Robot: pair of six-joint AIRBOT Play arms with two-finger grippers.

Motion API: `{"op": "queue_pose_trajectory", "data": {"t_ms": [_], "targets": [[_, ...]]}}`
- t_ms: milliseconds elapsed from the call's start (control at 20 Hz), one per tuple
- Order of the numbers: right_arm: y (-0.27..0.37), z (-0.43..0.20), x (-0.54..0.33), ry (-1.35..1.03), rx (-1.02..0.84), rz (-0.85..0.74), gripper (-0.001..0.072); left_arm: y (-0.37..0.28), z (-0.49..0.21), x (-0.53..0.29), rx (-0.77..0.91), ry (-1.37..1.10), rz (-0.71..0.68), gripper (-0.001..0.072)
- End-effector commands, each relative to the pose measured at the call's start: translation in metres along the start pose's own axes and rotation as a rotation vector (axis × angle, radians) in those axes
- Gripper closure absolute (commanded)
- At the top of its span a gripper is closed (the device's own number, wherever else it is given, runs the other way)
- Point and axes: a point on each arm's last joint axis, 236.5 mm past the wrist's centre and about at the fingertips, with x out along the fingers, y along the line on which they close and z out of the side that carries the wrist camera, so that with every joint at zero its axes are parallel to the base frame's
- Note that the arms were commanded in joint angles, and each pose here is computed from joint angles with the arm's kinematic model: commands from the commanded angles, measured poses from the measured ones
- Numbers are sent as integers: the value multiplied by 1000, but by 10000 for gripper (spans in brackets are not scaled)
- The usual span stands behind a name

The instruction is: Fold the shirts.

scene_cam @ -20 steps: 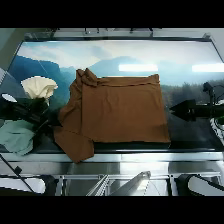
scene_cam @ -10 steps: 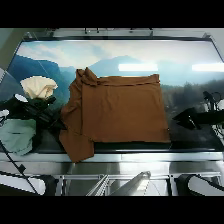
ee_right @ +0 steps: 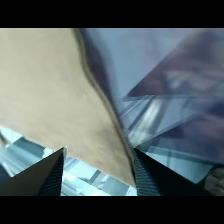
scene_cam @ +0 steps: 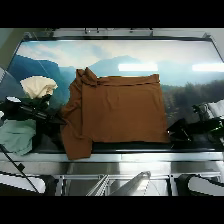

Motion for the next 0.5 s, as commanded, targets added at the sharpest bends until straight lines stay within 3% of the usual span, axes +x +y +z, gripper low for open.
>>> {"op": "queue_pose_trajectory", "data": {"t_ms": [0,100,250,300,350,400,450], "targets": [[2,-3,22,38,-28,8,211,-15,8,-5,16,-42,-75,688],[14,-5,32,59,-58,33,340,-15,7,-4,16,-40,-75,689],[35,-5,35,61,-105,98,358,-16,7,-5,17,-39,-77,689],[45,-5,33,64,-118,134,518,-16,7,-5,18,-38,-77,689],[53,-6,30,71,-131,162,622,-16,6,-5,21,-35,-80,688],[59,-6,26,76,-143,176,636,-17,5,-5,24,-32,-83,689],[65,-7,21,78,-161,186,696,-18,6,-6,28,-33,-84,689]]}}
